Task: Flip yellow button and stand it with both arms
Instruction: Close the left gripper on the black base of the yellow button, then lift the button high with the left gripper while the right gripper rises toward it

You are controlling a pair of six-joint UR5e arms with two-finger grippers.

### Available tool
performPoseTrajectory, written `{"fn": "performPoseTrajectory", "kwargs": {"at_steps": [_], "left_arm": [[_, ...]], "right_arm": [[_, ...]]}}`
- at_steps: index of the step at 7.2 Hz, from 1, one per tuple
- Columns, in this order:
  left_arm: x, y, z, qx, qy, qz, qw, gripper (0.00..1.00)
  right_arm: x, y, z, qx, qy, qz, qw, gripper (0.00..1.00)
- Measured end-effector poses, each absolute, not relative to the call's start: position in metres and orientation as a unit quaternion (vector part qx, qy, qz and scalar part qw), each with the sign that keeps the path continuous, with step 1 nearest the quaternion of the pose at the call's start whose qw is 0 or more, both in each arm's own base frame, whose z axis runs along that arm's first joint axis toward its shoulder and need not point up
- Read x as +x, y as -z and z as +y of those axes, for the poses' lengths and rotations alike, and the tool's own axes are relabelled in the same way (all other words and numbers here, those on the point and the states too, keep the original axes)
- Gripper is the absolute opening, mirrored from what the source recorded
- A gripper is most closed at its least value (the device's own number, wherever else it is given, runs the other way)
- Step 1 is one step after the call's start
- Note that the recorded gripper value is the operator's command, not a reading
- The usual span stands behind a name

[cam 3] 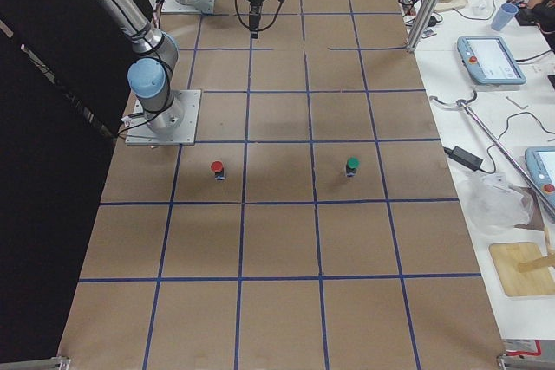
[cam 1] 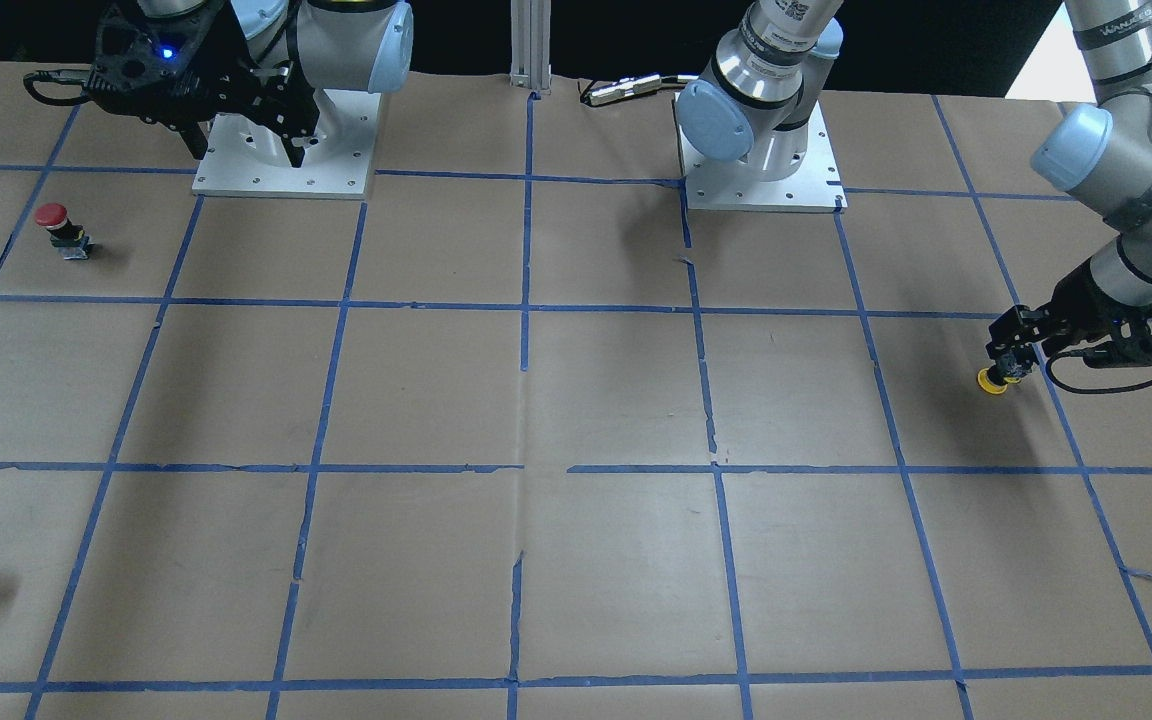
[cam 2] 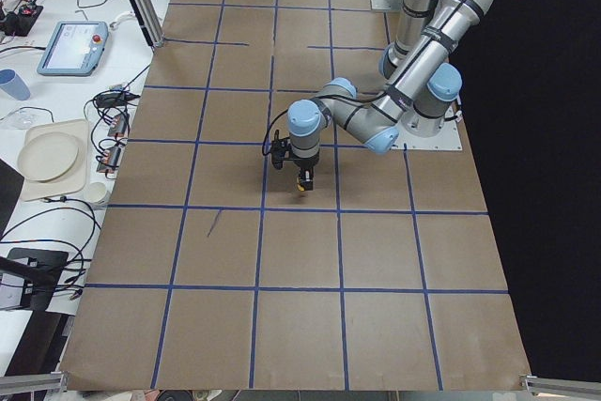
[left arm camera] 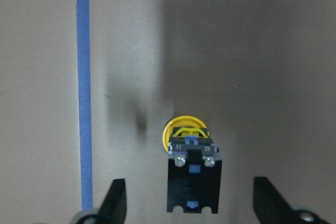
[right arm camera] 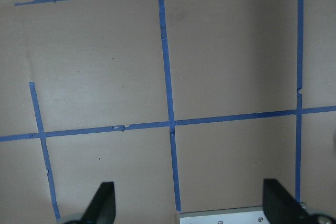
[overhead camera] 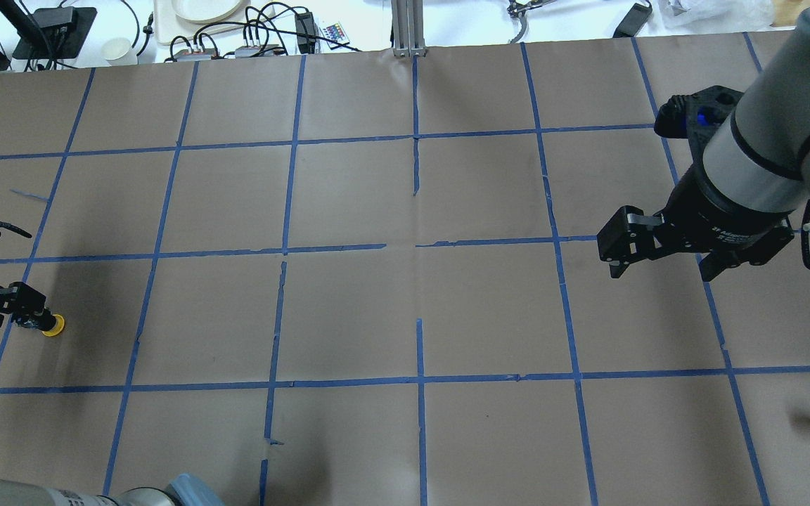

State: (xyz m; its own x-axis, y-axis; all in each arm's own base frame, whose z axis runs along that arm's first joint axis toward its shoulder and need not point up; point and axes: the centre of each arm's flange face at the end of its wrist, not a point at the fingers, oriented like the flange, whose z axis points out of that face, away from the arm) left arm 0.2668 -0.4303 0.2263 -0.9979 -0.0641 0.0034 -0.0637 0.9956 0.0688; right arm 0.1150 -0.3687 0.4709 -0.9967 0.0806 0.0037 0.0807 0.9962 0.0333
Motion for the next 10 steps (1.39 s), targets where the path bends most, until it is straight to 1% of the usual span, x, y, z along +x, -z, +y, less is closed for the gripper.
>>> {"fn": "performPoseTrajectory", "kwargs": {"at_steps": [1, 2, 6, 7, 8, 9, 10], "left_arm": [[0.267, -0.226, -0.431, 0.032, 0.034, -0.999, 0.003, 0.24], [0.267, -0.226, -0.432, 0.032, 0.032, -0.999, 0.004, 0.16], [0.258, -0.259, -0.439, 0.029, -0.014, -0.999, 0.006, 0.14], [0.244, -0.278, -0.436, 0.022, -0.013, -1.000, 0.010, 0.11], [0.220, -0.305, -0.434, 0.012, -0.008, -1.000, 0.017, 0.11], [0.187, -0.335, -0.435, 0.004, -0.004, -0.999, 0.037, 0.11], [0.146, -0.371, -0.443, -0.001, -0.005, -0.997, 0.077, 0.11]], "right_arm": [[0.115, -0.471, -0.368, -0.040, 0.018, -0.999, 0.002, 1.00], [0.115, -0.472, -0.366, -0.040, 0.018, -0.999, 0.001, 1.00], [0.116, -0.472, -0.367, -0.036, 0.015, -0.999, -0.004, 1.00], [0.116, -0.472, -0.368, -0.036, 0.015, -0.999, -0.007, 1.00], [0.117, -0.472, -0.368, -0.039, 0.014, -0.999, -0.011, 1.00], [0.119, -0.473, -0.370, -0.061, 0.015, -0.998, -0.027, 1.00], [0.124, -0.475, -0.371, -0.122, 0.020, -0.990, -0.063, 1.00]]}}
